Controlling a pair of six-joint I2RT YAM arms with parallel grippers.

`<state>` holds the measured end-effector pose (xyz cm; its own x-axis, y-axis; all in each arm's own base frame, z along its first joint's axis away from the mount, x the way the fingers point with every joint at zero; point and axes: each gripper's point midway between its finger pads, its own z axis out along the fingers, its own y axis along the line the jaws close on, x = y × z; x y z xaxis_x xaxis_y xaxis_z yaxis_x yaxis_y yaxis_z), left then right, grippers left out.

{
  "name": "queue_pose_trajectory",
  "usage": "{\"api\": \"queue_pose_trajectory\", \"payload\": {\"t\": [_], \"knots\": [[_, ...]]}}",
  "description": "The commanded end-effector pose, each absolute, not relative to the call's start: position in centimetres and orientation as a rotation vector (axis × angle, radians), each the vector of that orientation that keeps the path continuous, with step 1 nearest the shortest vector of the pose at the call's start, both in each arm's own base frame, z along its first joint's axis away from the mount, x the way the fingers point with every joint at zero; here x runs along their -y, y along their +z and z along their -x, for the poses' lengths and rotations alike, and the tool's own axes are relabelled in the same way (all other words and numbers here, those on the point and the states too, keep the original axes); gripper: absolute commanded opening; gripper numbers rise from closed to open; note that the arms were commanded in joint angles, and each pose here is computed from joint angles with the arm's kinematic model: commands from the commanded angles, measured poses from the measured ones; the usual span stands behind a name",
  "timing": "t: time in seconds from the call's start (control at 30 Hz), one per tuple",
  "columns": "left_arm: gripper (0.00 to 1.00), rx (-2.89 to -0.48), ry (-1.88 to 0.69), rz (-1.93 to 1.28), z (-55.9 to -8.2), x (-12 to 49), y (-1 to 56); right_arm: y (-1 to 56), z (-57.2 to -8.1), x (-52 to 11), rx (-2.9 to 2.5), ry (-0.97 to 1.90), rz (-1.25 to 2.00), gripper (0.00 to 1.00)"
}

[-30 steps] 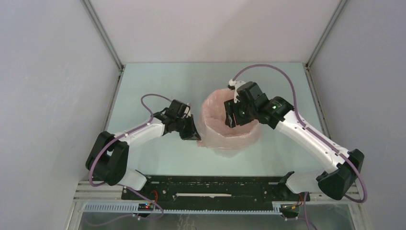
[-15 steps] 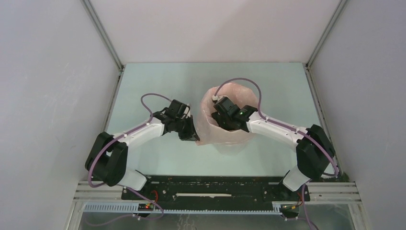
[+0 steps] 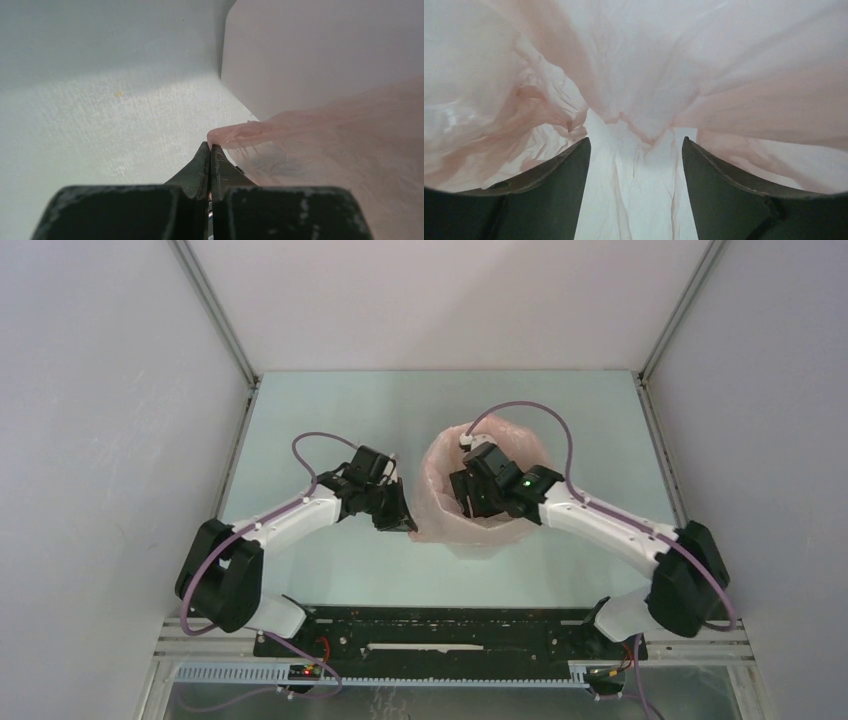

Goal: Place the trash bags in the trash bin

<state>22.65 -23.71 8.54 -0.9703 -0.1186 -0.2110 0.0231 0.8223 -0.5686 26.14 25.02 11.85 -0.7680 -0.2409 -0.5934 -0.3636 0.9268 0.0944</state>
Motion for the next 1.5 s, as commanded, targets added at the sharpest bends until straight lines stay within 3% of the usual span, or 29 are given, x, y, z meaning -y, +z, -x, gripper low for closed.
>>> {"api": "queue_pose_trajectory", "payload": {"t": [0.0,0.13,0.57,1.1,1.27,1.47], "knots": [[0.00,-2.693,-0.890,0.012,-23.7,24.4,10.9,16.4,-25.3,-24.0,-2.413,0.324,0.384,0.78],[0.00,-2.699,-0.906,0.015,-23.7,24.6,10.7,15.4,-25.5,-24.2,-2.420,0.310,0.397,0.83],[0.00,-2.681,-0.935,0.024,-23.8,24.9,11.3,8.5,-26.6,-27.4,-2.497,0.346,0.392,0.83],[0.01,-2.663,-0.882,0.025,-24.2,24.3,11.8,26.4,-27.3,-25.1,-2.265,0.317,0.384,0.94],[0.12,-2.645,-0.817,0.025,-24.3,23.4,12.4,30.0,-26.8,-24.7,-2.217,0.360,0.387,0.95],[0.38,-2.592,-0.739,0.027,-23.6,21.4,14.4,36.9,-24.7,-23.2,-2.080,0.476,0.374,0.96]]}}
